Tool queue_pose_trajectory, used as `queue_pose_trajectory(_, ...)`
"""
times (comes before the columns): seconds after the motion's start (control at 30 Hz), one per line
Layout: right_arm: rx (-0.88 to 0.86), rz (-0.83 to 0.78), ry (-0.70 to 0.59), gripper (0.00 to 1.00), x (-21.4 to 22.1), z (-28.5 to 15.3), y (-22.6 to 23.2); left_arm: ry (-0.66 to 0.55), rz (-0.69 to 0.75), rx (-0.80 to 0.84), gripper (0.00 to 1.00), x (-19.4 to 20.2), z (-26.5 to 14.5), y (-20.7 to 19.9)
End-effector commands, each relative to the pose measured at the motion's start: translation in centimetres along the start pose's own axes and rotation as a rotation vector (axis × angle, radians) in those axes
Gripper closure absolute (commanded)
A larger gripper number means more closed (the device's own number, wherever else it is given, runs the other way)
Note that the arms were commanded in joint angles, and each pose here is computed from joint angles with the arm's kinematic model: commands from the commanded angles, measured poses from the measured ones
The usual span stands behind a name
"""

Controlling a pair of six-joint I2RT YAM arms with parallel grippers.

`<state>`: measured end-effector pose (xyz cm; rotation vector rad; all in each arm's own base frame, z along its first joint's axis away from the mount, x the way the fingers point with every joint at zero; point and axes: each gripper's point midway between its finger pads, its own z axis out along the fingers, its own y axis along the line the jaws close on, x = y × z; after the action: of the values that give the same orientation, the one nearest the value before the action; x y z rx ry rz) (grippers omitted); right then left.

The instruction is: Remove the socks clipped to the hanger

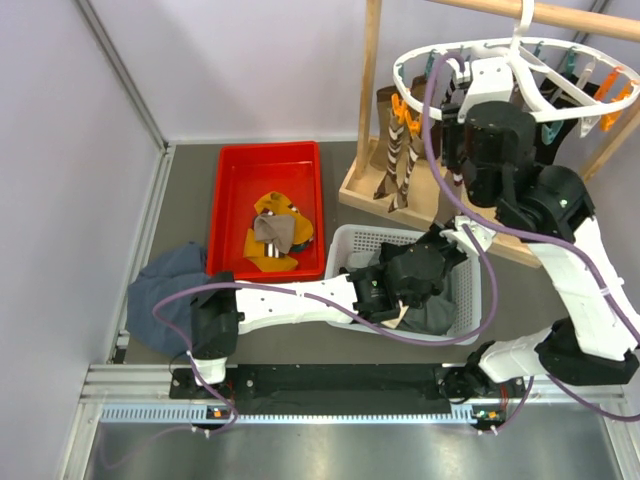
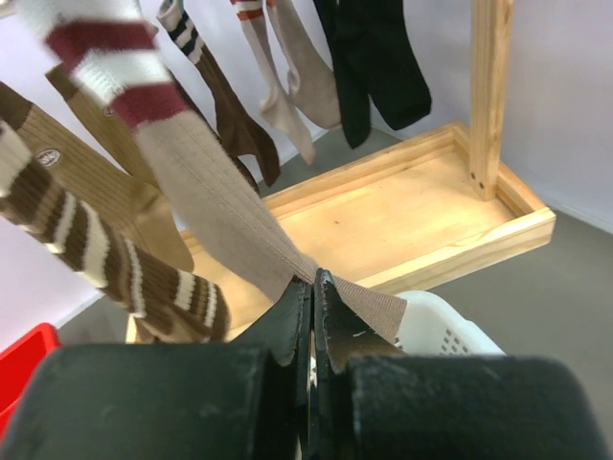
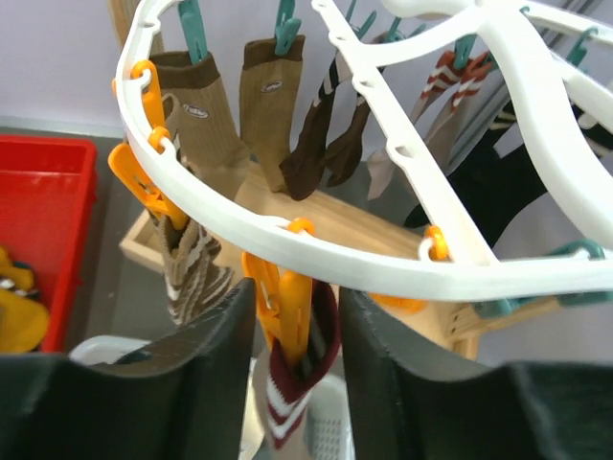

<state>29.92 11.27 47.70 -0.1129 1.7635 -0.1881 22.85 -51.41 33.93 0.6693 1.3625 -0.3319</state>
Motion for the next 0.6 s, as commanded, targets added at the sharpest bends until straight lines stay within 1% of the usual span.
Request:
queue_pose_trajectory(0.0, -0.052, 0.096, -0.015, 0.56, -1.4, -2.9, -1.6, -0.029, 0.012, -0.034, 1.00, -1.0, 0.1, 0.2)
queue_pose_trajectory(0.2, -0.050, 0.102, -0.006, 0.49, -1.4, -3.0, -1.6, -0.023, 0.044, -0.042, 1.00, -0.7, 0.6, 0.0)
queue_pose_trajectory(0.33, -0.034, 0.079, -0.025, 0.48, -1.8, -3.1, -1.4, -0.014, 0.066, -0.052, 1.00, -0.5, 0.7, -0.1)
queue_pose_trajectory(0.4, 0.005, 0.063, -0.036, 0.48, -2.1, -3.3, -1.8, -0.011, 0.075, -0.059, 1.00, -0.5, 0.8, -0.1)
queue_pose_trajectory(0.53, 0.072, 0.017, -0.010, 0.47, -1.6, -2.8, -1.9, -0.010, 0.099, -0.068, 1.00, -0.7, 0.8, -0.3)
queue_pose_trajectory(0.57, 0.112, 0.011, -0.005, 0.47, -1.4, -2.9, -2.5, -0.011, 0.103, -0.072, 1.00, -0.7, 0.8, -0.3)
